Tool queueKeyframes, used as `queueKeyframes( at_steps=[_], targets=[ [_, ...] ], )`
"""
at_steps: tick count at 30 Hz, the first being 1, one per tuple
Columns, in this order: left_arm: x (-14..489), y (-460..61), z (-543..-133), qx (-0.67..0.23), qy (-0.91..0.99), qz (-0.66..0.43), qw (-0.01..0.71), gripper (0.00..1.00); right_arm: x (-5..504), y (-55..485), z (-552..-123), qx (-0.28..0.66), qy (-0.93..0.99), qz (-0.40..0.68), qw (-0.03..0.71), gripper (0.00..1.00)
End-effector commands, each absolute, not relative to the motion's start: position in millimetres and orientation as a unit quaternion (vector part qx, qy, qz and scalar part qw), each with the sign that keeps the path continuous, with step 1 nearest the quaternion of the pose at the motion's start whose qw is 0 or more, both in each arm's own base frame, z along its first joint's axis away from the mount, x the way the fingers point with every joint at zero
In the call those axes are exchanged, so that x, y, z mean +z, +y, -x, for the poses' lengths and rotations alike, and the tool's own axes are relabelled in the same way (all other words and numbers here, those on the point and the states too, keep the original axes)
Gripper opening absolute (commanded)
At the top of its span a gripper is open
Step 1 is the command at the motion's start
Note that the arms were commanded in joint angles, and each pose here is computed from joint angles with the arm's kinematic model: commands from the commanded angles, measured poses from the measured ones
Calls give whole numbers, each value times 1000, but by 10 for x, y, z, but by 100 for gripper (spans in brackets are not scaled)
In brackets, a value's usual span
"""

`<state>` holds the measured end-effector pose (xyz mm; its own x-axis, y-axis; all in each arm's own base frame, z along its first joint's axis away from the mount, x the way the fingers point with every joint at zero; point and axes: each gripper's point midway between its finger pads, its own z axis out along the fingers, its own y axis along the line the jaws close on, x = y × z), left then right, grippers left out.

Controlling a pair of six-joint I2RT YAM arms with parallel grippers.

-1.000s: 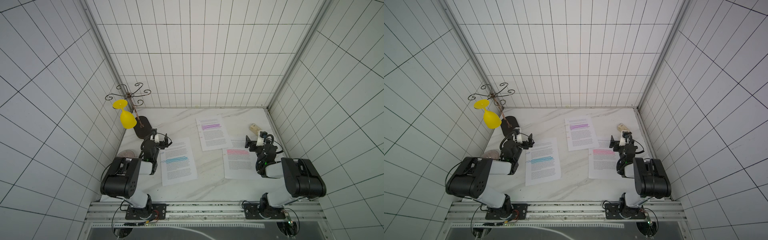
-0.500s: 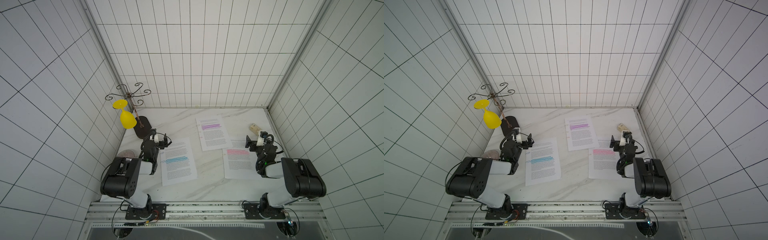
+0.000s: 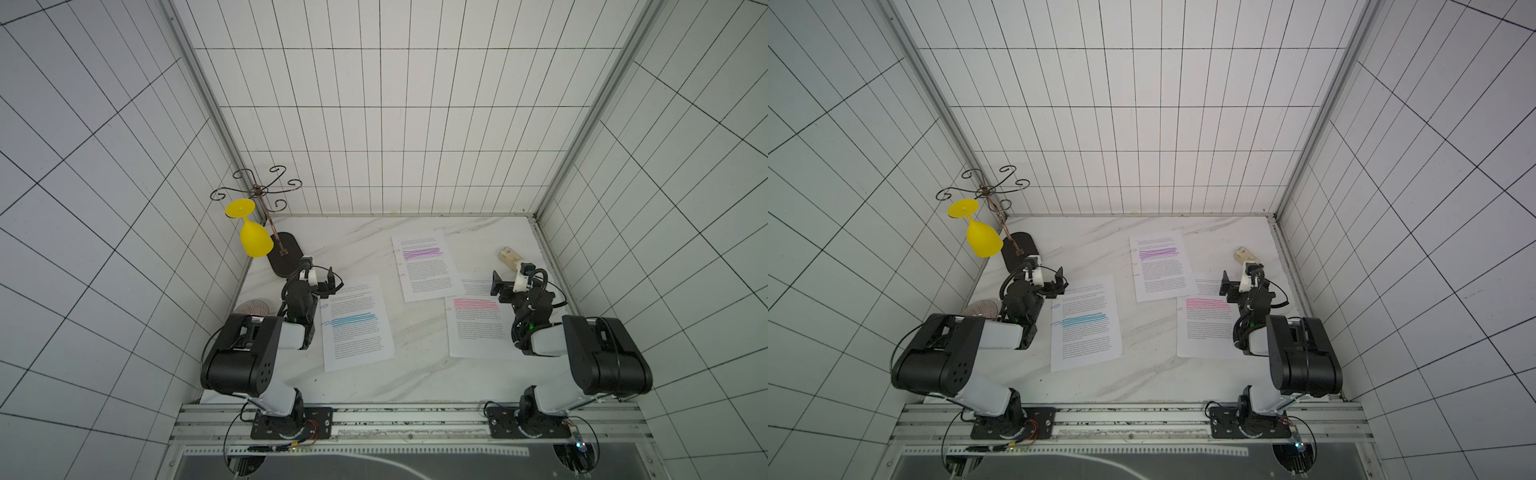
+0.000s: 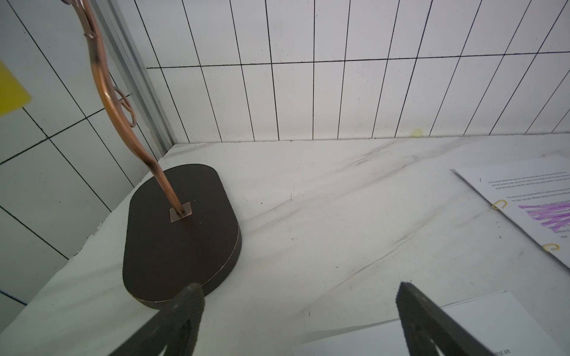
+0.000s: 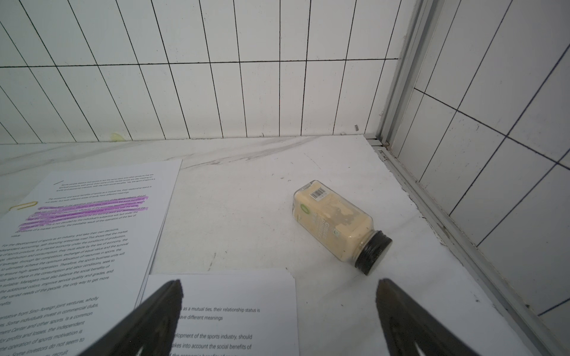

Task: Unclip the paperclips from the documents
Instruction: Pick up the document from the center of the board.

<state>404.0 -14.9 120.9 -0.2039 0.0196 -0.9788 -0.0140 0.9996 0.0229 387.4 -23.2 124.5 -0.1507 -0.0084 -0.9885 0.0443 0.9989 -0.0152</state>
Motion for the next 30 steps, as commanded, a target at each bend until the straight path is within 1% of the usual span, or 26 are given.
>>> queueKeyframes(
  at_steps=[1, 13, 14, 15, 19, 22, 23, 25, 26, 30],
  targets=[
    [1256, -114, -4046, 18, 771, 4, 636, 98, 1275, -228, -3849, -22, 752, -14, 658, 99],
    [1256, -117, -4043, 17, 771, 3, 636, 98, 1273, -225, -3854, -21, 753, -13, 658, 99],
    [1291, -76, -4054, 26, 766, 12, 642, 98, 1279, -226, -3856, -20, 752, -14, 659, 99],
    [1352, -4, -4087, 38, 760, 31, 648, 96, 1269, -225, -3859, -18, 753, -15, 657, 99],
    [1329, 148, -4283, 63, 817, 79, 568, 98, 1275, -232, -3845, -21, 752, -14, 659, 99],
    [1273, 46, -4449, 30, 868, 101, 486, 97, 1321, -243, -3845, -24, 747, -18, 664, 99],
    [1294, -67, -4509, 5, 884, 94, 459, 94, 1378, -282, -3850, -37, 746, -32, 664, 99],
    [1307, -257, -4578, -18, 899, 99, 426, 92, 1411, -378, -3958, -64, 774, -69, 626, 99],
    [1323, -369, -4602, -30, 905, 98, 413, 92, 1401, -402, -4042, -64, 800, -82, 592, 99],
    [1330, -914, -4649, -90, 920, 70, 375, 90, 1339, -302, -4222, -34, 871, -99, 480, 99]
  ],
)
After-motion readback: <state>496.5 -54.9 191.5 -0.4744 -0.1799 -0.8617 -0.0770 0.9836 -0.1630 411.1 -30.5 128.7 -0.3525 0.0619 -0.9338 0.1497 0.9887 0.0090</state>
